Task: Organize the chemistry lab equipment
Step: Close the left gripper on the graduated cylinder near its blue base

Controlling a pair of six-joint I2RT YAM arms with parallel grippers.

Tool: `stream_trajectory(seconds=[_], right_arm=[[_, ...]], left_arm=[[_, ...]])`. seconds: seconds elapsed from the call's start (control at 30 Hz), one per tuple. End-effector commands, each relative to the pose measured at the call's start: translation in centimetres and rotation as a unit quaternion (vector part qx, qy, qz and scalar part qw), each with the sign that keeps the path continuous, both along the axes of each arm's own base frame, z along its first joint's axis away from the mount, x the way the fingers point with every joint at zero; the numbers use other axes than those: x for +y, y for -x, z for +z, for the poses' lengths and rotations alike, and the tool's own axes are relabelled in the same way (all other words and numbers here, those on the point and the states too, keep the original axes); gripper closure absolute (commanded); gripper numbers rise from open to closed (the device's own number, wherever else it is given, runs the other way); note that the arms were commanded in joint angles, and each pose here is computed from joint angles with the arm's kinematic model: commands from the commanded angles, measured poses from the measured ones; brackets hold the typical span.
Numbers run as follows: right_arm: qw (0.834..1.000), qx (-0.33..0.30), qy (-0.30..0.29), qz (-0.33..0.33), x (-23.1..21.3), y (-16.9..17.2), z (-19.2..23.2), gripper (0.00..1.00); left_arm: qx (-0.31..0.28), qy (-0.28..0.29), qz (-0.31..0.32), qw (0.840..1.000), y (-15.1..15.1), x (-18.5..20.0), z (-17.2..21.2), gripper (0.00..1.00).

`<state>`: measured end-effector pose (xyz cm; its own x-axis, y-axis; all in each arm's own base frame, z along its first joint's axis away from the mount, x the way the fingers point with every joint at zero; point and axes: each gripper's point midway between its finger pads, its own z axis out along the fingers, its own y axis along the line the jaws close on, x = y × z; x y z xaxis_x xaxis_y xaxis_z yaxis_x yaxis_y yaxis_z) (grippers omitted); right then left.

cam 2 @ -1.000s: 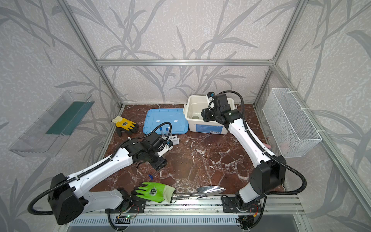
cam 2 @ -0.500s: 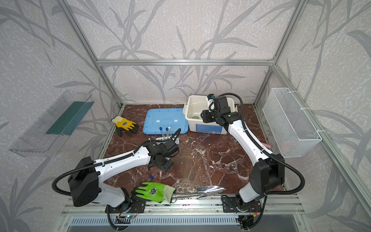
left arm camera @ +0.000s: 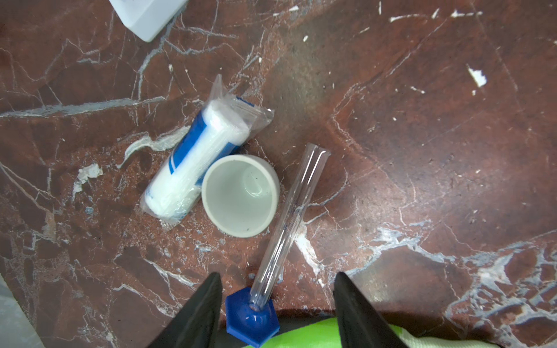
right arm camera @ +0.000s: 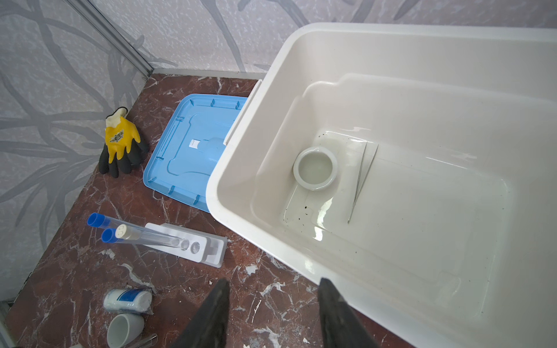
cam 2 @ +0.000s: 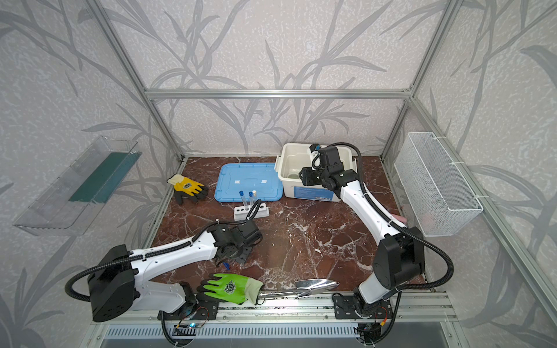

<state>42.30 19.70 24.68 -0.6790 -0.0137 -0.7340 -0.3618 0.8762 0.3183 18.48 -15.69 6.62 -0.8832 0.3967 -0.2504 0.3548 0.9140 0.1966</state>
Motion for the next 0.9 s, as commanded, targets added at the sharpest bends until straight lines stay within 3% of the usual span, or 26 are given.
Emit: stream_trajectory(seconds=[0.0, 0.43, 0.6, 0.87], right_arm=[[1.000, -0.002, -0.008, -0.003, 0.0, -0.3, -0.1, 0.52], [1.000, 0.002, -0.005, -0.011, -0.2, -0.5, -0.7, 0.52], [1.000, 0.005, -0.004, -0.012, -0.2, -0.6, -1.1, 0.52], [1.000, 0.009, -0.002, -0.017, -0.3, -0.9, -1.6, 0.52]], left_arm=[[0.007, -0.006, 0.026, 1.000, 0.6, 0.8, -0.8, 0.40], [0.043, -0.031, 0.028, 0.998, 1.4, 1.1, -3.6, 0.45], [0.033, -0.073, 0.027, 0.996, 0.5, 1.6, -3.7, 0.47], [0.042, -0.054, 0.024, 0.997, 0.5, 0.8, -4.3, 0.54]])
